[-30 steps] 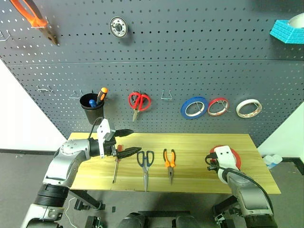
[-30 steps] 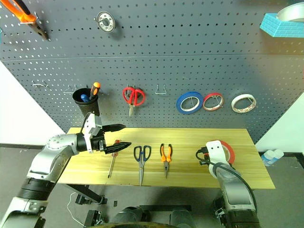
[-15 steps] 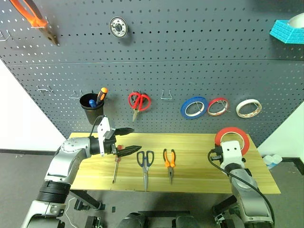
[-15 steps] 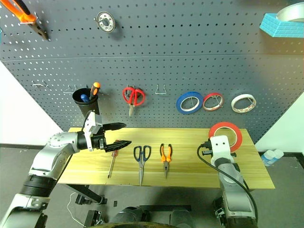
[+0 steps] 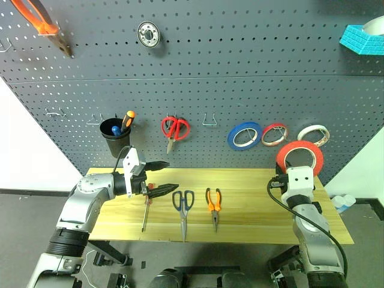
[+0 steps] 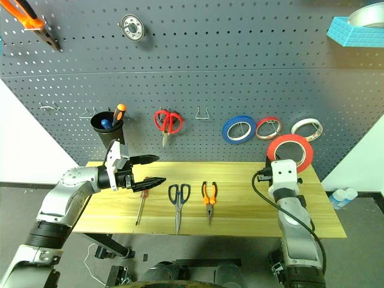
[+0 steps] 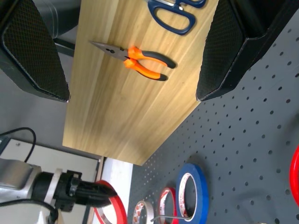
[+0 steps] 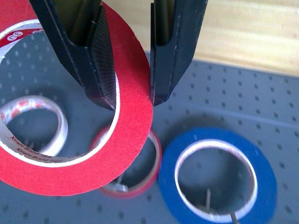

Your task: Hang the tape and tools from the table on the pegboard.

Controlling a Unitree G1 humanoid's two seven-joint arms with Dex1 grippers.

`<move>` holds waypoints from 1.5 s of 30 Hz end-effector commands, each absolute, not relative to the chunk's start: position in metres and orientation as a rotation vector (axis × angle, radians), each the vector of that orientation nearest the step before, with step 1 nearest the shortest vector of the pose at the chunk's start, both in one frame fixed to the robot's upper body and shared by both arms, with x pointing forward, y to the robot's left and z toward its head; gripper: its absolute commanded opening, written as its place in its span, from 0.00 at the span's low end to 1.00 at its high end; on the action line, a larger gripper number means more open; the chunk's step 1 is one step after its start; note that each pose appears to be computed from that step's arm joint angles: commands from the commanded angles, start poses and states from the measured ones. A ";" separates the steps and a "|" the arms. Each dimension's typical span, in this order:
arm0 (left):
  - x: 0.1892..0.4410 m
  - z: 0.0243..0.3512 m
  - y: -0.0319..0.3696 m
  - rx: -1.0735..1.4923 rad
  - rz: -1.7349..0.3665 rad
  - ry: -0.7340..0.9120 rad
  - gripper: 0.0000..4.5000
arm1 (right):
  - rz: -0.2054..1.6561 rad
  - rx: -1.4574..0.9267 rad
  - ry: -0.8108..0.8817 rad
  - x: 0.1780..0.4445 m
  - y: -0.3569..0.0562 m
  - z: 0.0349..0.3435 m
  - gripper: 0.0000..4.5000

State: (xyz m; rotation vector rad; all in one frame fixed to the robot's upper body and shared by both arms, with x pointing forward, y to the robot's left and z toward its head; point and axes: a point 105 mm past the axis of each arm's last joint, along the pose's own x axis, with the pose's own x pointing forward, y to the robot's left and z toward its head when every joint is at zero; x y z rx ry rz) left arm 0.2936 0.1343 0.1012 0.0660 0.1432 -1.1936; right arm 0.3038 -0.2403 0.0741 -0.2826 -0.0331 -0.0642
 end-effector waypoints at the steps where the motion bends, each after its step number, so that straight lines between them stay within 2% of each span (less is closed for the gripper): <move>1: 0.295 0.108 0.132 0.088 -1.201 0.109 1.00 | -0.047 -0.277 -0.117 0.312 -0.234 0.093 0.15; 18: 0.289 0.110 0.133 0.087 -1.191 0.108 1.00 | 0.050 -0.252 -0.161 0.343 -0.211 0.101 0.15; 37: 0.288 0.111 0.134 0.088 -1.177 0.106 1.00 | 0.025 -0.176 -0.108 0.371 -0.215 0.084 0.15; 45: 0.288 0.111 0.133 0.087 -1.177 0.105 1.00 | 0.020 -0.170 -0.099 0.374 -0.216 0.081 0.73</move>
